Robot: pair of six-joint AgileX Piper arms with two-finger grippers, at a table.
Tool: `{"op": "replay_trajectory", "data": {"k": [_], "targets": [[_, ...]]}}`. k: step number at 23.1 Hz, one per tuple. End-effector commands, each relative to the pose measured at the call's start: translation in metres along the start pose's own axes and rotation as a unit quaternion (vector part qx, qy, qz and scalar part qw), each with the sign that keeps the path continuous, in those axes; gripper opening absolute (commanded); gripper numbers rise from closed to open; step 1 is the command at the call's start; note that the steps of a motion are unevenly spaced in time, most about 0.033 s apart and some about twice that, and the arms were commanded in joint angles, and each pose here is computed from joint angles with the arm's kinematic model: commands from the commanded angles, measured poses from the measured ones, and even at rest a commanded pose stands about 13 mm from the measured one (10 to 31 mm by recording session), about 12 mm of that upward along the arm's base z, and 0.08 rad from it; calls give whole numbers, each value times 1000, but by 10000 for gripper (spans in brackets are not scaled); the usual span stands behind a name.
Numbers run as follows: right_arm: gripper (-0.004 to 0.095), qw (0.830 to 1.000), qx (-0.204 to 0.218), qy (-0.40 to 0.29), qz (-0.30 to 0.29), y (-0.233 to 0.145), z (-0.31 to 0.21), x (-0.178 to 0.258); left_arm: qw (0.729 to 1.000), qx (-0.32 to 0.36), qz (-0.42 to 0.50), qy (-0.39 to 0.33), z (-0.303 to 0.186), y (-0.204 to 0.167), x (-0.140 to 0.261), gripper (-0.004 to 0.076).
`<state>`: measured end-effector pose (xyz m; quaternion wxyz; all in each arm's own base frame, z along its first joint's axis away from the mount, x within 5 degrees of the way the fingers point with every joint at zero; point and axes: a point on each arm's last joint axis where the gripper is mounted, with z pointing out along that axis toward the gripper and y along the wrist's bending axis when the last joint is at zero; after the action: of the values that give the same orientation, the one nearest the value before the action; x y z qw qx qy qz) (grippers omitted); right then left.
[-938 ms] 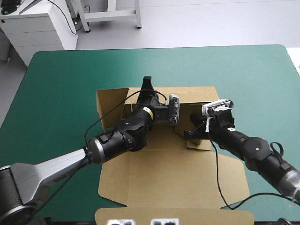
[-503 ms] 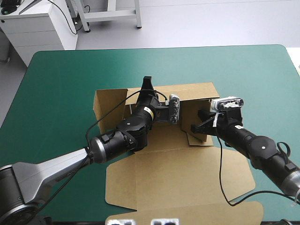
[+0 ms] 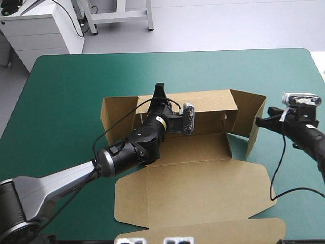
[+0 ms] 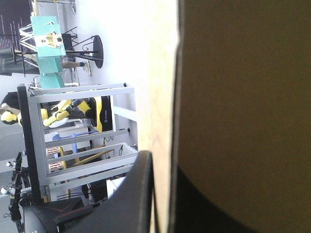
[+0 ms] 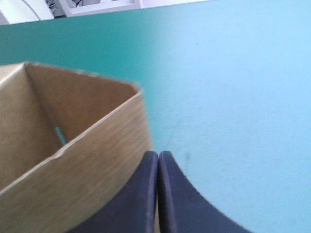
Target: Fold the box
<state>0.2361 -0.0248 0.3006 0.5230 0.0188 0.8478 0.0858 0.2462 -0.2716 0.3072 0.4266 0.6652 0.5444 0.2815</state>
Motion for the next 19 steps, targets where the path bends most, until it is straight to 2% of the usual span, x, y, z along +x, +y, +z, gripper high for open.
{"op": "replay_trajectory", "data": {"k": [1,4,9,11,19], "targets": [[-3,999,16,-38,2,-16,-20,-32,1000,-14,-21,-17,-13,12,-2,-8],[-3,999,10,-49,-3,-27,-40,-59,999,-15,-21,-25,-13,12,-4,-8],[-3,997,-58,-36,-22,-17,-53,-85,998,-19,-20,-50,-13,13,-8,-8],[-3,994,-100,-22,-26,-13,-50,-98,998,-22,-10,-53,-13,13,-9,-8],[-3,986,-169,11,1,-23,-15,-128,998,-28,1,-54,-13,14,-9,-8]]}}
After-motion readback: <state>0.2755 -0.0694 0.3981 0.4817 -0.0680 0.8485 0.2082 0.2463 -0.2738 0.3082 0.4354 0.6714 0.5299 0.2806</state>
